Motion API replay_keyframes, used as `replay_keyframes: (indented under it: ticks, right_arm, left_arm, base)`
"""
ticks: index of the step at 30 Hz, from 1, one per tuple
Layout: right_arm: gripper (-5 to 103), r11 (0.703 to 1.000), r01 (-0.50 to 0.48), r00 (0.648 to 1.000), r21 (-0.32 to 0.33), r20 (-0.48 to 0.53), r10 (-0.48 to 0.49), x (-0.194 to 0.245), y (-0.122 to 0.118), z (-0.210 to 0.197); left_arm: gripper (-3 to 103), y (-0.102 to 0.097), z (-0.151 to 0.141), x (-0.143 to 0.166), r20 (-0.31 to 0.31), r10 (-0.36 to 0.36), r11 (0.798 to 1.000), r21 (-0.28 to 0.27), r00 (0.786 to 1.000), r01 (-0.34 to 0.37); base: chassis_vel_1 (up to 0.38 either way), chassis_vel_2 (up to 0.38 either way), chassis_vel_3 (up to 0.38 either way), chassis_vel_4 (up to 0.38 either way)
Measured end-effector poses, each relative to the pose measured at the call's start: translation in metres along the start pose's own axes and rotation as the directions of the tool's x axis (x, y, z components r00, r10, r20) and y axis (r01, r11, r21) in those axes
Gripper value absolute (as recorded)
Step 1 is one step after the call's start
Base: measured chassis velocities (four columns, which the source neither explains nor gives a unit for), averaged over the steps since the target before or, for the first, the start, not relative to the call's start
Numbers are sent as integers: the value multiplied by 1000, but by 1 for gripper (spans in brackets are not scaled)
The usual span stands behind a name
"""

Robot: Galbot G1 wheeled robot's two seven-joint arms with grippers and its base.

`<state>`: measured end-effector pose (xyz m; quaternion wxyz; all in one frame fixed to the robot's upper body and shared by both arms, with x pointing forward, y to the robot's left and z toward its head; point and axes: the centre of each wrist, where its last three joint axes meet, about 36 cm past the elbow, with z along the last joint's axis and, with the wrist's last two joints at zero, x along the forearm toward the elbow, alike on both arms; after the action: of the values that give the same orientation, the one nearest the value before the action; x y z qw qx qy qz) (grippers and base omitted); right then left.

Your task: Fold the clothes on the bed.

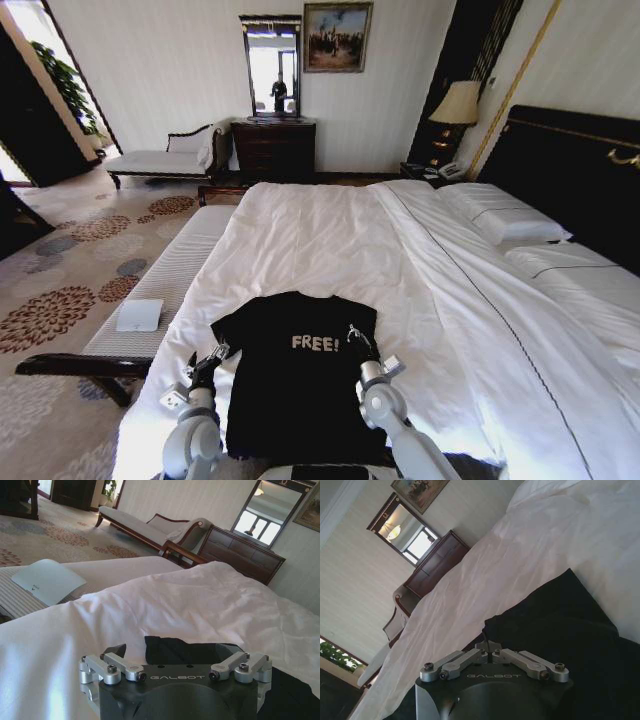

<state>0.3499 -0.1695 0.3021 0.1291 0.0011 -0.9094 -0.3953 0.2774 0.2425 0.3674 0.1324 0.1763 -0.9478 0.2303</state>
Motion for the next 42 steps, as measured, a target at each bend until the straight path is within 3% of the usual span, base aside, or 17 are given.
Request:
replay_keyframes:
  ticks: [11, 18, 20, 21, 23, 24, 26, 28, 30, 32, 33, 34, 36, 39, 41, 42]
  right_arm:
    - [0, 999, 50, 998, 8, -29, -50, -1, 10, 19]
    - [-3, 999, 14, 1000, 35, -9, -14, -18, 12, 19]
    - [8, 1000, 21, 999, 4, 36, -21, -22, 20, 2]
    - [8, 1000, 21, 999, 4, 36, -21, -22, 20, 2]
    - [19, 995, 39, 995, -92, 95, -30, -20, 40, -28]
    - [23, 993, 41, 994, -112, 102, -30, -18, 44, -33]
    - [23, 989, 44, 994, -143, 110, -28, -14, 50, -40]
    - [35, 983, 40, 993, -176, 116, -20, -2, 56, -52]
    - [45, 987, 22, 993, -159, 119, -3, 8, 54, -55]
    - [45, 991, -3, 993, -133, 115, 19, 12, 51, -57]
    - [56, 993, -59, 993, -98, 101, 69, 20, 46, -57]
    - [56, 989, -119, 989, -87, 77, 126, 28, 44, -58]
    - [62, 983, -159, 985, -92, 55, 164, 34, 45, -58]
    - [78, 953, -260, 966, -156, -40, 257, 65, 59, -54]
    - [78, 947, -274, 962, -170, -63, 267, 73, 63, -50]
    - [84, 940, -287, 957, -186, -86, 276, 83, 67, -47]
  left_arm:
    - [100, -1, 5, -2, -8, 4, 1000, 1, 1000, -4]
    - [100, 1, 3, -4, -7, 8, 1000, -5, 1000, -8]
    - [100, 3, 2, -4, -7, 7, 1000, -8, 1000, -7]
    - [100, 3, 2, -4, -7, 7, 1000, -8, 1000, -7]
    - [100, 4, 2, -5, -9, 7, 1000, -10, 1000, -7]
    - [100, 4, 2, -5, -9, 7, 1000, -11, 1000, -7]
    - [100, 5, 2, -5, -10, 7, 1000, -12, 1000, -7]
    - [100, 3, 3, -7, -10, 13, 1000, -12, 1000, -13]
    - [100, 1, 3, -8, -11, 19, 1000, -12, 1000, -19]
    - [100, 0, 3, -9, -12, 23, 1000, -12, 1000, -23]
    - [100, -1, 2, -9, -12, 25, 1000, -12, 1000, -25]
    - [100, -1, 3, -9, -13, 27, 1000, -13, 1000, -27]
    - [100, -1, 3, -9, -14, 27, 1000, -13, 1000, -27]
    - [100, 1, 3, -7, -18, 23, 1000, -14, 1000, -23]
    - [100, 2, 4, -7, -19, 21, 1000, -15, 1000, -22]
    - [100, 3, 4, -7, -19, 20, 1000, -15, 1000, -20]
  base:
    - [0, 0, 0, 0]
    - [0, 0, 0, 0]
    - [0, 0, 0, 0]
    - [0, 0, 0, 0]
    - [0, 0, 0, 0]
    - [0, 0, 0, 0]
    - [0, 0, 0, 0]
    - [0, 0, 0, 0]
    - [0, 0, 0, 0]
    - [0, 0, 0, 0]
    - [0, 0, 0, 0]
    - [0, 0, 0, 0]
    - [0, 0, 0, 0]
    - [0, 0, 0, 0]
    - [0, 0, 0, 0]
    - [0, 0, 0, 0]
